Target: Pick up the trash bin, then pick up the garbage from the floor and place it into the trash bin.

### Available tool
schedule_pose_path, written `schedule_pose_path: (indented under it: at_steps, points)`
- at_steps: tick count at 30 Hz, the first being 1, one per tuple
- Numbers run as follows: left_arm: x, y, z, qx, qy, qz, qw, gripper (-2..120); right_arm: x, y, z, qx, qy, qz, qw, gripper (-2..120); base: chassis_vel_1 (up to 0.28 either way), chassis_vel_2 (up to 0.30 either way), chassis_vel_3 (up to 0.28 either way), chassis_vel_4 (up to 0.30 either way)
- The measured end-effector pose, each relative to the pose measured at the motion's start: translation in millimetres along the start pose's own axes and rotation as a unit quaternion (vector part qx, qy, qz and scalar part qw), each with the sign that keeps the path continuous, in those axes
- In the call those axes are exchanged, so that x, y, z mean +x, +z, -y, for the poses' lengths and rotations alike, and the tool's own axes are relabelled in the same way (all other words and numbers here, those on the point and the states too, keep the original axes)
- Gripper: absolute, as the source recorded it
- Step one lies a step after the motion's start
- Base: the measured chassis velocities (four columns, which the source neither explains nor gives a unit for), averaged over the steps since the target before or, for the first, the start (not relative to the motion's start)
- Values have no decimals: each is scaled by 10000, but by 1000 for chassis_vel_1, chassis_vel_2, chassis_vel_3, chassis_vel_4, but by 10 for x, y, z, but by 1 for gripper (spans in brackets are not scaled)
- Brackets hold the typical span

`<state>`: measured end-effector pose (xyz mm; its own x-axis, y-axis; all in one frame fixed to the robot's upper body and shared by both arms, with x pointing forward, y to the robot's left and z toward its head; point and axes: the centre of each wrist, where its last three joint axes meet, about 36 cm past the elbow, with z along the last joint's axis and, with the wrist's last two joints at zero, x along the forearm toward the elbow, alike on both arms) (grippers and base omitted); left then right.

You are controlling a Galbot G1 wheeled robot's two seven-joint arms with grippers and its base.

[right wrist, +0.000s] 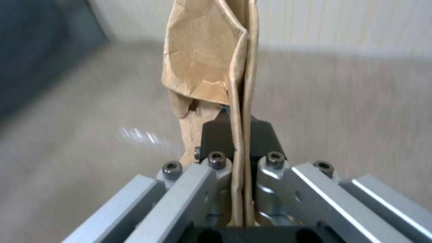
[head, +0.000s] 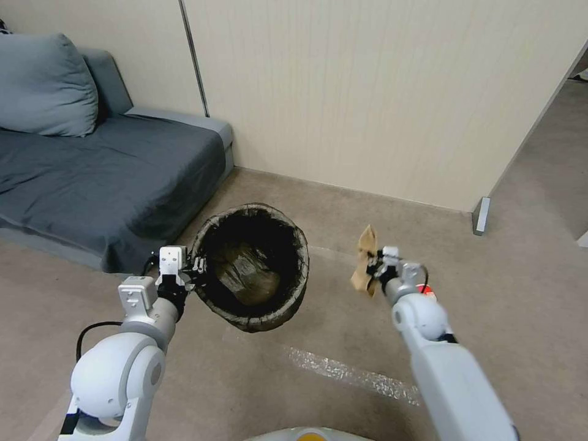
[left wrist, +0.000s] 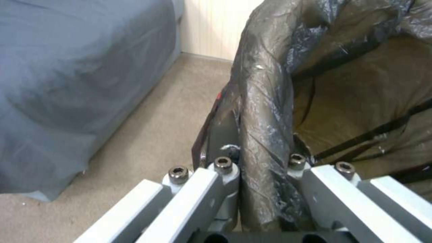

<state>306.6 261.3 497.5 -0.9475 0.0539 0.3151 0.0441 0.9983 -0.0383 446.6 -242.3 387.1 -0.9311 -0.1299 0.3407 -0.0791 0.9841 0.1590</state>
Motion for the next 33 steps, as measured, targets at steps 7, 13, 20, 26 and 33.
schedule_pose_path:
  at_steps: [7, 13, 20, 26, 33]
  points:
    - [-18, 21, 3, -68, 7, -71, 10000, 3, 541, -676, -105, 241, -570, 692, 9957, 0, 0, 0, 0, 0]
    - [-44, 47, 35, -160, 44, -177, 9997, 3, 989, -1098, -317, 695, -1319, 1224, 9812, 0, 0, 0, 0, 0]
    - [-54, 52, 52, -310, 92, -299, 9990, 3, 1199, -1316, -587, 1042, -2101, 1446, 9613, 0, 0, 0, 0, 0]
    - [-67, 51, 88, -341, 147, -333, 9988, 3, 1229, -1316, -851, 1195, -2761, 1311, 9446, 0, 0, 0, 0, 0]
    - [-91, 71, 162, -358, 252, -392, 9983, 3, 1234, -1179, -1106, 1394, -3249, 949, 9306, 0, 0, 0, 0, 0]
